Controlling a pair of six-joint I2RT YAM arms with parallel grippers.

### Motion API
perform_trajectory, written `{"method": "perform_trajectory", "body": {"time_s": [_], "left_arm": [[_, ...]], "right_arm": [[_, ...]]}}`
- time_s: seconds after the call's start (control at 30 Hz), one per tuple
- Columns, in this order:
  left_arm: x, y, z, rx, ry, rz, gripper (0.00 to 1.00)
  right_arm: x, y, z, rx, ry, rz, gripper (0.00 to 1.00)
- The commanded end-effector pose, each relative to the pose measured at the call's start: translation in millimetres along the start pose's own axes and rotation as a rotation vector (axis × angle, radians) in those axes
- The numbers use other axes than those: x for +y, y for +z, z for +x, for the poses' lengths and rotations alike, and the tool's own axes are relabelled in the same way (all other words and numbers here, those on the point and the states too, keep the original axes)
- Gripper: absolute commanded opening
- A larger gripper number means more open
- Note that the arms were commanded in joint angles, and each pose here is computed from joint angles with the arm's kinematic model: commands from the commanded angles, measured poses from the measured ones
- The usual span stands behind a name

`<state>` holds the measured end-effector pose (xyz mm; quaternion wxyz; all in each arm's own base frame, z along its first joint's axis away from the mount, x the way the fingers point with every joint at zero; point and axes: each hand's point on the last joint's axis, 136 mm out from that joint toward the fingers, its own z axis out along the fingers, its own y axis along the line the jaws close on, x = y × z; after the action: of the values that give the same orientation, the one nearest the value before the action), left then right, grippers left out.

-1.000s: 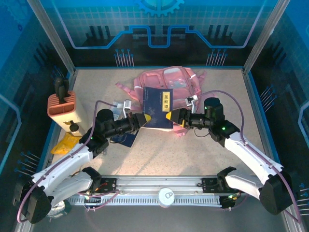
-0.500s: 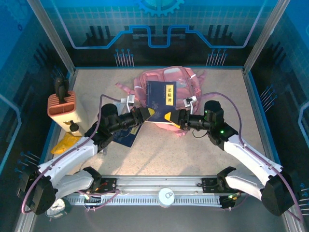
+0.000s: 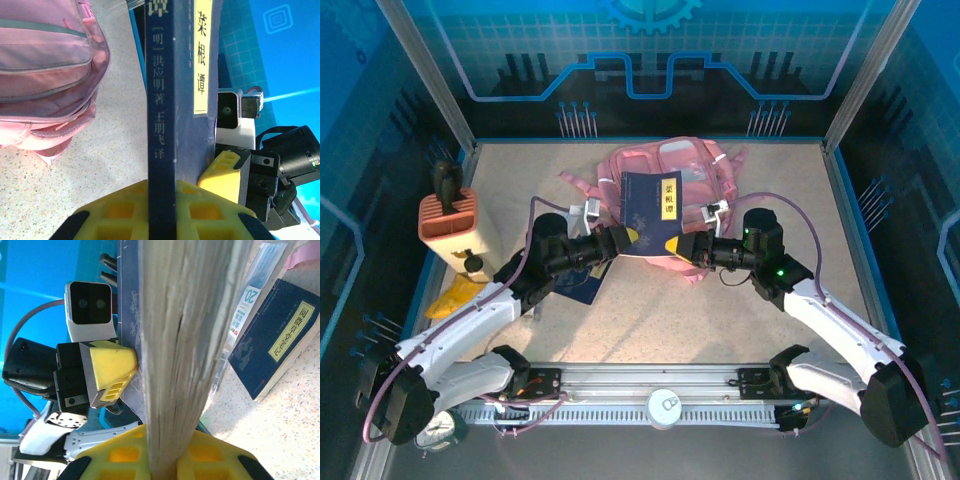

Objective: Pack the student bag

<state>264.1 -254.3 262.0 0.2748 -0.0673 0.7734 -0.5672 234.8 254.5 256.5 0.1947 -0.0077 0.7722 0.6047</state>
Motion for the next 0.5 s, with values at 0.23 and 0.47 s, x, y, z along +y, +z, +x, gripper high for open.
{"method": "perform_trajectory", "body": {"time_s": [0.23, 0.47], "left_arm": [[23, -33, -17, -0.025, 0.342, -0.348, 0.39], [50, -16, -22, 0.101, 0.563, -0.495, 0.49]], "right_arm": [[-9, -32, -12, -0.069, -0.082, 0.118, 0.09], [-39, -69, -3, -0.104, -0.074, 0.28, 0.11]]}}
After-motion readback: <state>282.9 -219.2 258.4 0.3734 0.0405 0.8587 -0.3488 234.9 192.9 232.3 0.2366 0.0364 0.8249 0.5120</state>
